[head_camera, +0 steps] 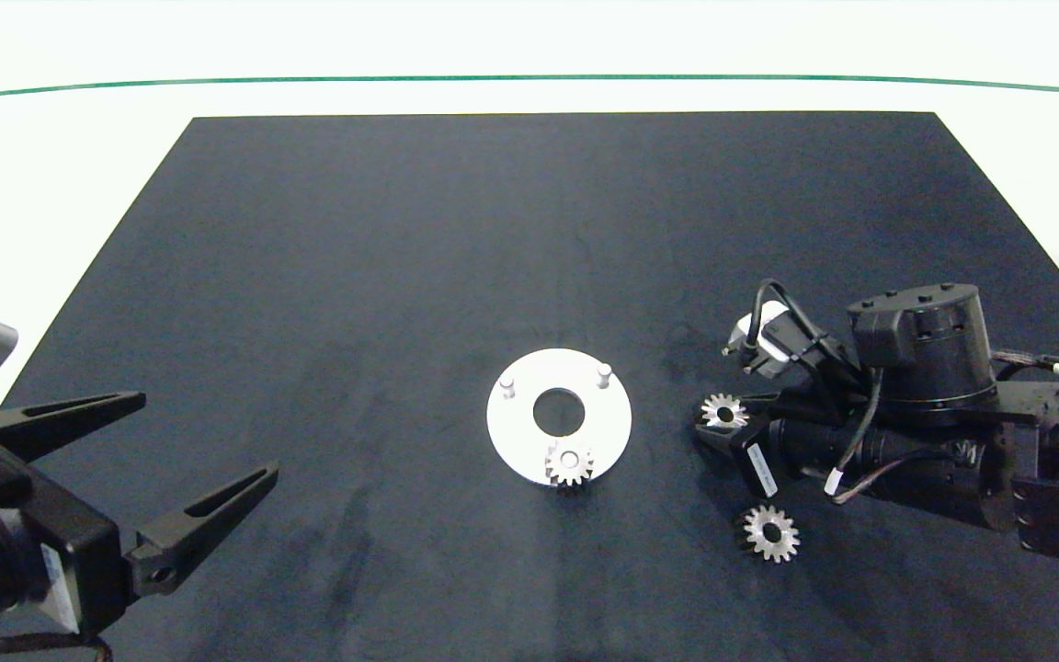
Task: Install three planetary gears onto the carrier pins
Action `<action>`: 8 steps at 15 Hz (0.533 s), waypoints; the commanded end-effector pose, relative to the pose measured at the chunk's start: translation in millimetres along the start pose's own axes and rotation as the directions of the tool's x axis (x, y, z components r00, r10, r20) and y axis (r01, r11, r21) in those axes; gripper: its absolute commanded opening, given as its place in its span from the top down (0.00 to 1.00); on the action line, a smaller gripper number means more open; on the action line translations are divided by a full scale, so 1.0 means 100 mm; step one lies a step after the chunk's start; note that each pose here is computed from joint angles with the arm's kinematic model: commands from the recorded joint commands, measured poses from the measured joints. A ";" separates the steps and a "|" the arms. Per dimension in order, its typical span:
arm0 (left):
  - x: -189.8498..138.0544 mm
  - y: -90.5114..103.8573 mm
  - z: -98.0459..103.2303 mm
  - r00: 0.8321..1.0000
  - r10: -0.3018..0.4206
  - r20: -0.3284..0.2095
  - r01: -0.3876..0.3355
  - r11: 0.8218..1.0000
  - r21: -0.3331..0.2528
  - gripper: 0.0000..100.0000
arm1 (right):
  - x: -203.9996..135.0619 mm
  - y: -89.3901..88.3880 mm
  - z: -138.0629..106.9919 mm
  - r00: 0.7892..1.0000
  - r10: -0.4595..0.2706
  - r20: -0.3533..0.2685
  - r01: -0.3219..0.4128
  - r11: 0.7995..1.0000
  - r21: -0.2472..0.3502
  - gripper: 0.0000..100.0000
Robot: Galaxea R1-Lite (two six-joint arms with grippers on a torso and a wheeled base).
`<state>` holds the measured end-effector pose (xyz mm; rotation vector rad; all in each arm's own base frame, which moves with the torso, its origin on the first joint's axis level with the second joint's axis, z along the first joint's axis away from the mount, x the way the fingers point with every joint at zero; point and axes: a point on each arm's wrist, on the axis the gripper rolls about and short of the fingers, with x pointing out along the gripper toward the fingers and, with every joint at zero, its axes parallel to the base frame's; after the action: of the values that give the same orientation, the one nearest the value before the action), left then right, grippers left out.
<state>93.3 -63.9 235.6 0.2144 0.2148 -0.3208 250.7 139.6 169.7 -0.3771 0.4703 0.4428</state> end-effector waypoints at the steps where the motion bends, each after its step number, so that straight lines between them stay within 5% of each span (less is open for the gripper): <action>1: -0.04 0.02 0.00 1.000 0.004 0.014 -0.004 1.000 -0.005 0.00 | -0.08 0.00 0.06 0.999 -0.002 0.032 0.002 1.000 -0.004 0.84; 8: -0.26 0.10 0.01 0.996 0.017 0.089 -0.013 0.999 -0.045 0.00 | -0.22 0.04 0.53 0.987 0.020 0.159 -0.019 1.000 -0.011 0.84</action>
<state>79.2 -52.6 241.4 0.1747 0.1613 -0.3136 248.2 151.9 214.4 -0.3489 0.3474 0.4747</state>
